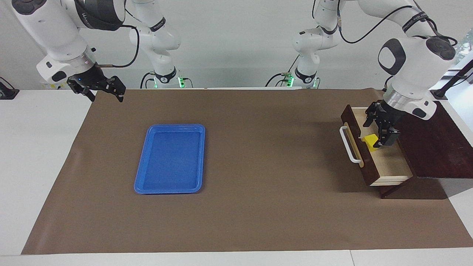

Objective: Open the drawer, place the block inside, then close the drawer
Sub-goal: 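Push the drawer shut with the left gripper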

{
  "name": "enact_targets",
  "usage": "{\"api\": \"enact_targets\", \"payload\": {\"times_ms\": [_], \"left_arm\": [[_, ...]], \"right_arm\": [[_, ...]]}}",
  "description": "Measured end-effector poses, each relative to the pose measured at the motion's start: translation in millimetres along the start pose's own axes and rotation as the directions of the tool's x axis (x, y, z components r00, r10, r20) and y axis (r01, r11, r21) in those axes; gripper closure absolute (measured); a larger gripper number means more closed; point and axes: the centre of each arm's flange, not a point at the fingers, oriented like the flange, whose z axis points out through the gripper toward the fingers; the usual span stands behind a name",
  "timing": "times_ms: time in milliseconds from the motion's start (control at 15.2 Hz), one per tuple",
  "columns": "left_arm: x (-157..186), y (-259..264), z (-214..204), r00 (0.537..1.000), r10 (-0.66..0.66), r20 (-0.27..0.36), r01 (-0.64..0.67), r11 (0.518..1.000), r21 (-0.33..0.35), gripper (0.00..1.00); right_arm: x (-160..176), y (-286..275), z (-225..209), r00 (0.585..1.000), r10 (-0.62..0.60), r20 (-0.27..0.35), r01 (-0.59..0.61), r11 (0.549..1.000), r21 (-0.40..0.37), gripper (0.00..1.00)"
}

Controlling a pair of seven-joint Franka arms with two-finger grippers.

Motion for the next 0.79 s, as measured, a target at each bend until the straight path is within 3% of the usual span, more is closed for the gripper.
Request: {"api": "enact_targets", "payload": {"times_ms": [131,262,459,787], "left_arm": [[-39.4,-5.3,14.8,1.0,0.004,0.004,-0.005,0.999,0.036,0.0],[-52.3,-14.7,35.2,1.0,-0.003,0.002,0.003,0.997,0.075,0.0],[-44.2,-24.2,56.0,1.0,-0.013,-0.01,0.014,0.996,0.085,0.0],[-13.0,-27.1,54.5,0.999,-0.021,-0.026,0.023,0.997,0.078,0.0]], "right_arm": [[0.0,-0.7,-0.7,1.0,-0.001,-0.001,0.001,1.0,0.0,0.0],[0.0,-0.8,-0.9,1.0,-0.001,-0.002,0.001,1.0,0.0,0.0],[0.0,-0.8,-1.0,1.0,-0.002,-0.002,0.002,1.0,0.0,0.0],[0.0,-1.8,-1.0,1.0,-0.003,-0.002,0.003,1.0,0.0,0.0]]}}
